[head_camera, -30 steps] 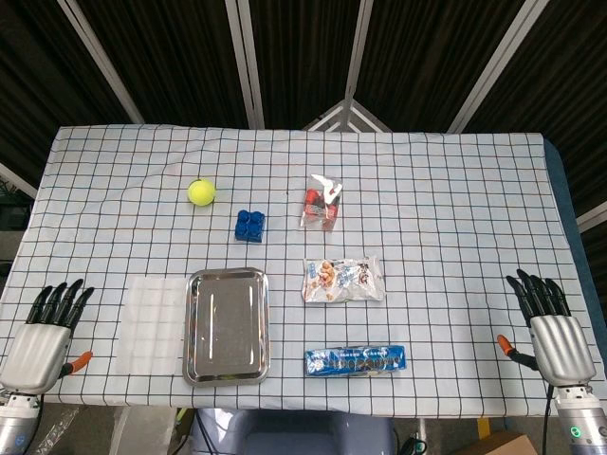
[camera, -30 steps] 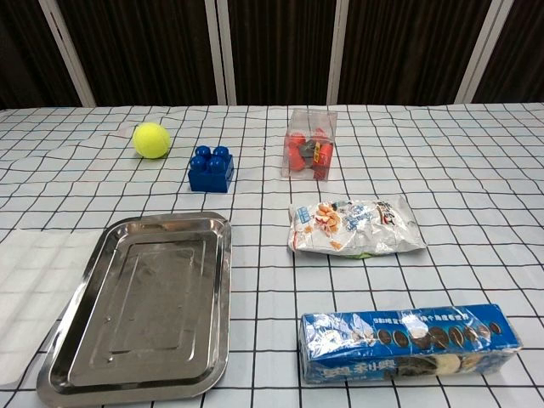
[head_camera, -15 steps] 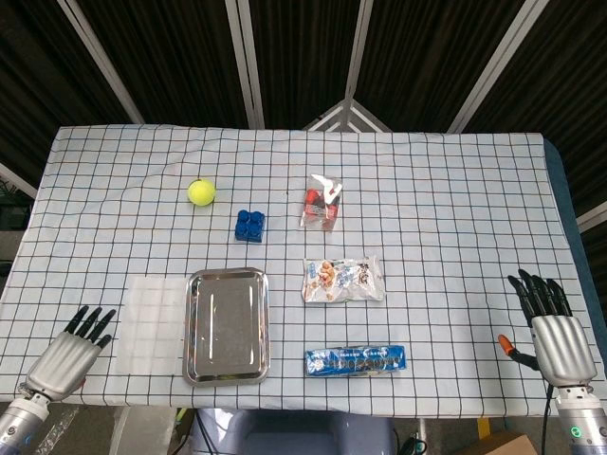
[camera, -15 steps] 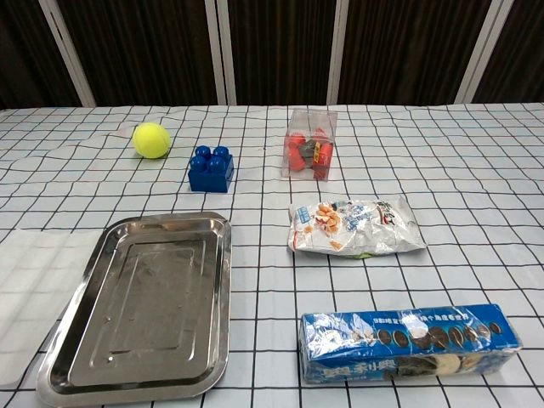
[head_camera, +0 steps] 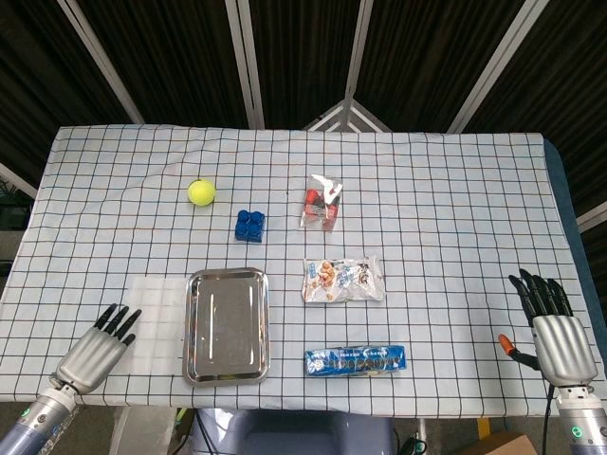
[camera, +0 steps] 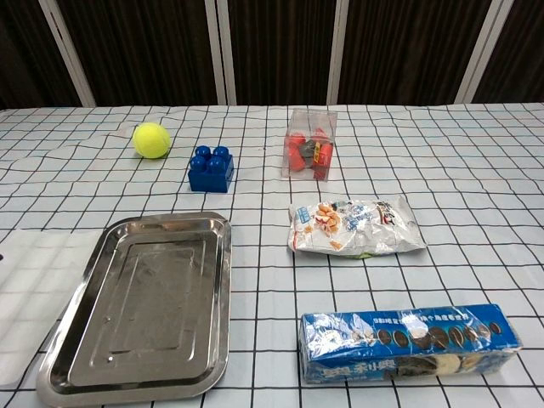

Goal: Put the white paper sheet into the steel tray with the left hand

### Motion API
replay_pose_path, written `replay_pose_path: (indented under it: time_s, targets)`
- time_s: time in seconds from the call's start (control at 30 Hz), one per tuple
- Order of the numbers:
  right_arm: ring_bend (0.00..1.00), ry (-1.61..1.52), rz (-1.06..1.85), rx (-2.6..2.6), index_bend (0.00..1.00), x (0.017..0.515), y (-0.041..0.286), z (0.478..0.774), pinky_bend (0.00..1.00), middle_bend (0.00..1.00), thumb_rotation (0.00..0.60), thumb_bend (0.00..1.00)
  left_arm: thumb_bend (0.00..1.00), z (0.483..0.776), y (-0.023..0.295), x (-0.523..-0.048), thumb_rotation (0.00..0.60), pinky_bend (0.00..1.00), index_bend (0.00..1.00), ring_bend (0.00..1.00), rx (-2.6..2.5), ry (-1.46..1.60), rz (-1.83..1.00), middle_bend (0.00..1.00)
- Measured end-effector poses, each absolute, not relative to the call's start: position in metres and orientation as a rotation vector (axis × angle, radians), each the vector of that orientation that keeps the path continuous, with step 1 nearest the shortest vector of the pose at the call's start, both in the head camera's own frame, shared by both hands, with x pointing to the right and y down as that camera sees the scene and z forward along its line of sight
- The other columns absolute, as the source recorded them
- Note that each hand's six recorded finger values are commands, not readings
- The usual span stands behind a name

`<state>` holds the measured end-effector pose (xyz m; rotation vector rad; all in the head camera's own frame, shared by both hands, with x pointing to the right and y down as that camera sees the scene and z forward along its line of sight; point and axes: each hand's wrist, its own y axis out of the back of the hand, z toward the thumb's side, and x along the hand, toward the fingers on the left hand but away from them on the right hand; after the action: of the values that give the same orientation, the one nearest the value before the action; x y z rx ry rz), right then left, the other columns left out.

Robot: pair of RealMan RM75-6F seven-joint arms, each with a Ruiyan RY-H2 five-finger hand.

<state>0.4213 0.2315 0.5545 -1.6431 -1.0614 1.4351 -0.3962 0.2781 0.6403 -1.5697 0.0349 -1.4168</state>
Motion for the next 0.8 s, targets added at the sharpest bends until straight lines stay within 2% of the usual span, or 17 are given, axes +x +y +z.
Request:
replay_pose_path:
  time_s: [0.13, 0.3, 0.5, 0.8]
  targets:
    - [0.00, -1.063, 1.433, -1.645, 0.00, 0.421, 0.232, 0.554, 0.00, 0.00, 0.600, 0.31, 0.21, 0.647, 0.281, -0.384, 0.600, 0.00, 0.37, 0.00, -1.595, 0.029, -1.393, 0.00]
    - [0.00, -1.070, 1.433, -1.651, 0.00, 0.422, 0.231, 0.554, 0.00, 0.00, 0.600, 0.31, 0.34, 0.651, 0.282, -0.369, 0.600, 0.00, 0.47, 0.00, -1.616, 0.031, -1.354, 0.00]
    - [0.00, -1.068, 1.433, -1.649, 0.00, 0.422, 0.231, 0.554, 0.00, 0.00, 0.600, 0.31, 0.45, 0.653, 0.285, -0.363, 0.600, 0.00, 0.57, 0.00, -1.645, 0.055, -1.325, 0.00]
    - [0.00, -1.070, 1.433, -1.649, 0.00, 0.422, 0.232, 0.553, 0.00, 0.00, 0.600, 0.31, 0.51, 0.644, 0.280, -0.369, 0.600, 0.00, 0.62, 0.00, -1.663, 0.108, -1.324, 0.04]
